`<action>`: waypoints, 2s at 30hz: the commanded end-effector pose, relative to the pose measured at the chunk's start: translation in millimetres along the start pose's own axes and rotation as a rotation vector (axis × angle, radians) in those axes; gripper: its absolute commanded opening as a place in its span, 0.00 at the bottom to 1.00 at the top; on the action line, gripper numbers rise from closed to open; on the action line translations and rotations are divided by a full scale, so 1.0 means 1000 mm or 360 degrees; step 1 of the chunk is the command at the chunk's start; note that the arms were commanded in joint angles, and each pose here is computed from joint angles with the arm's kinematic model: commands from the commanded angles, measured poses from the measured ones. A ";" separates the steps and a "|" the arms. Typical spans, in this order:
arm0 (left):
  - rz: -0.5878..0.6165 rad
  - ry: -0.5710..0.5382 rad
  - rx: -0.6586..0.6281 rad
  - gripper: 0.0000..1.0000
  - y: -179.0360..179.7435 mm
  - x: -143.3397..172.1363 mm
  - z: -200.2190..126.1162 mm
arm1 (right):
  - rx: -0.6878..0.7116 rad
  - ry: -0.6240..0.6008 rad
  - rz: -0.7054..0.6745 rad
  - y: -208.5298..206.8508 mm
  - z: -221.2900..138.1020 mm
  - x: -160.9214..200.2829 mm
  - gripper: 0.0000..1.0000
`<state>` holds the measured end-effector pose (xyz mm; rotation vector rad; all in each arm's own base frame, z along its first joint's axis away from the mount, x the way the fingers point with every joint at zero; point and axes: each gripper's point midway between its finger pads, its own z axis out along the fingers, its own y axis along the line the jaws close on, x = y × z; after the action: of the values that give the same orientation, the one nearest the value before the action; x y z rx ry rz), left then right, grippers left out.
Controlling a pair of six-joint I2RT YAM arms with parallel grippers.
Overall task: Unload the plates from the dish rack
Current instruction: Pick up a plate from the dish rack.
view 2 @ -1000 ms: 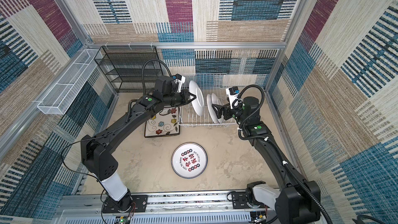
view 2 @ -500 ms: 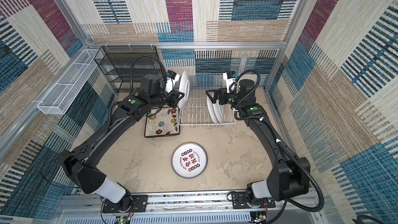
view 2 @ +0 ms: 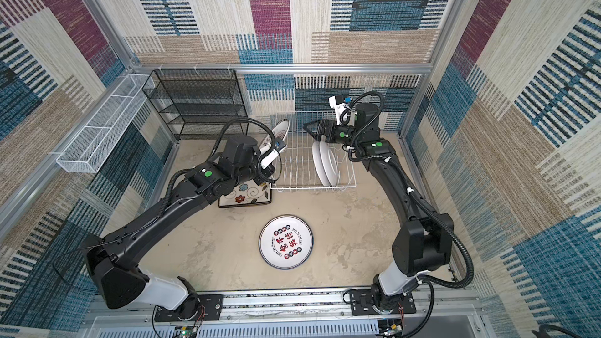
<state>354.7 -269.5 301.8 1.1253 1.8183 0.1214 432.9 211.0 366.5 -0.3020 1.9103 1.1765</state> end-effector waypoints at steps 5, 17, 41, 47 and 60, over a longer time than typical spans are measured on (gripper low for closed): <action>0.0503 0.0055 -0.0364 0.00 0.001 -0.007 0.017 | 0.0019 0.0130 0.0103 0.000 0.021 0.012 0.86; 0.0742 -0.0029 -0.0565 0.00 -0.012 -0.022 0.022 | 0.0194 0.0326 0.0213 -0.024 0.055 0.043 0.65; 0.0688 0.0018 -0.0573 0.15 -0.015 -0.009 0.034 | 0.0066 0.0328 0.0272 -0.014 0.059 0.042 0.00; 0.0560 -0.0004 -0.0512 0.45 -0.012 -0.005 0.029 | 0.0078 0.0251 0.0287 -0.017 0.056 0.032 0.00; -0.0318 -0.0268 -0.0008 0.78 -0.007 0.000 -0.016 | 0.0106 -0.0107 0.0305 -0.029 0.030 -0.009 0.00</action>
<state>348.5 -264.3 304.0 1.0249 1.6771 0.1784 464.4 220.1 320.7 -0.0446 2.0725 1.2175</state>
